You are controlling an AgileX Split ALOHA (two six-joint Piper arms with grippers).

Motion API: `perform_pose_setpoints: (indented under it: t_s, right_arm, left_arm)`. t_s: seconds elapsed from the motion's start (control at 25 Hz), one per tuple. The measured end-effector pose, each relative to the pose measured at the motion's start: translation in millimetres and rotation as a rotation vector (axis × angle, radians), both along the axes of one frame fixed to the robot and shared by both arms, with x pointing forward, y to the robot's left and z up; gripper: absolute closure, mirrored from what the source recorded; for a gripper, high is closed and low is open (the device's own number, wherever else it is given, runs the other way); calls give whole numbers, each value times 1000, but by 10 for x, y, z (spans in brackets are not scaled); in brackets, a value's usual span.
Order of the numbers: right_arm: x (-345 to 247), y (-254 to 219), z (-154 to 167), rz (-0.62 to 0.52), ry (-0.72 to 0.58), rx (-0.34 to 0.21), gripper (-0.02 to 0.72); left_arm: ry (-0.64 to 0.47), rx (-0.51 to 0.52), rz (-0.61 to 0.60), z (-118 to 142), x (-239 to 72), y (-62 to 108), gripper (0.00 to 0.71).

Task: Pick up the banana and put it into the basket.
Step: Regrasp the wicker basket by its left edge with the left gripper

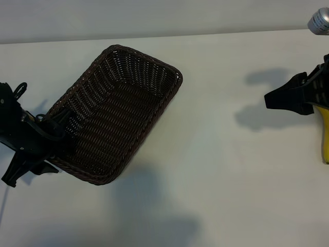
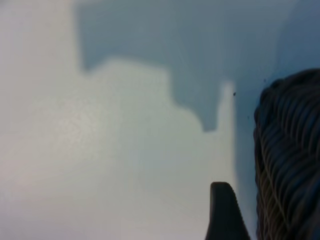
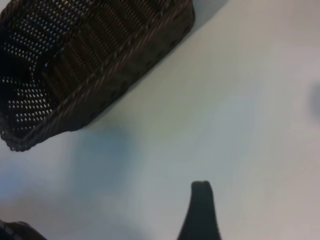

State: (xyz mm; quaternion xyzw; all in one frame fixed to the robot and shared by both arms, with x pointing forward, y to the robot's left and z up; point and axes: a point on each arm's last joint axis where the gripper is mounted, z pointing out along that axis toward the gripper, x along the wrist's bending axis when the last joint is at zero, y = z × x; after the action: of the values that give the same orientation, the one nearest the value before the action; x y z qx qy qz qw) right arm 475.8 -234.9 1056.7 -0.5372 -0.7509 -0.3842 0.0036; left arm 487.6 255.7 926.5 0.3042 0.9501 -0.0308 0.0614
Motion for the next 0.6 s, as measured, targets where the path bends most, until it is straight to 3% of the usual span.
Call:
perform_pose_setpoints:
  t_s: [0.32,0.6]
  right_arm:
    - [-4,2,-1,4,4,1,119]
    - [-7,3,-1,6,6,2,119]
  left_arm:
    - [16,5,3,-119,40,-4,298]
    - [2,-1,11,-118,52,-9,483]
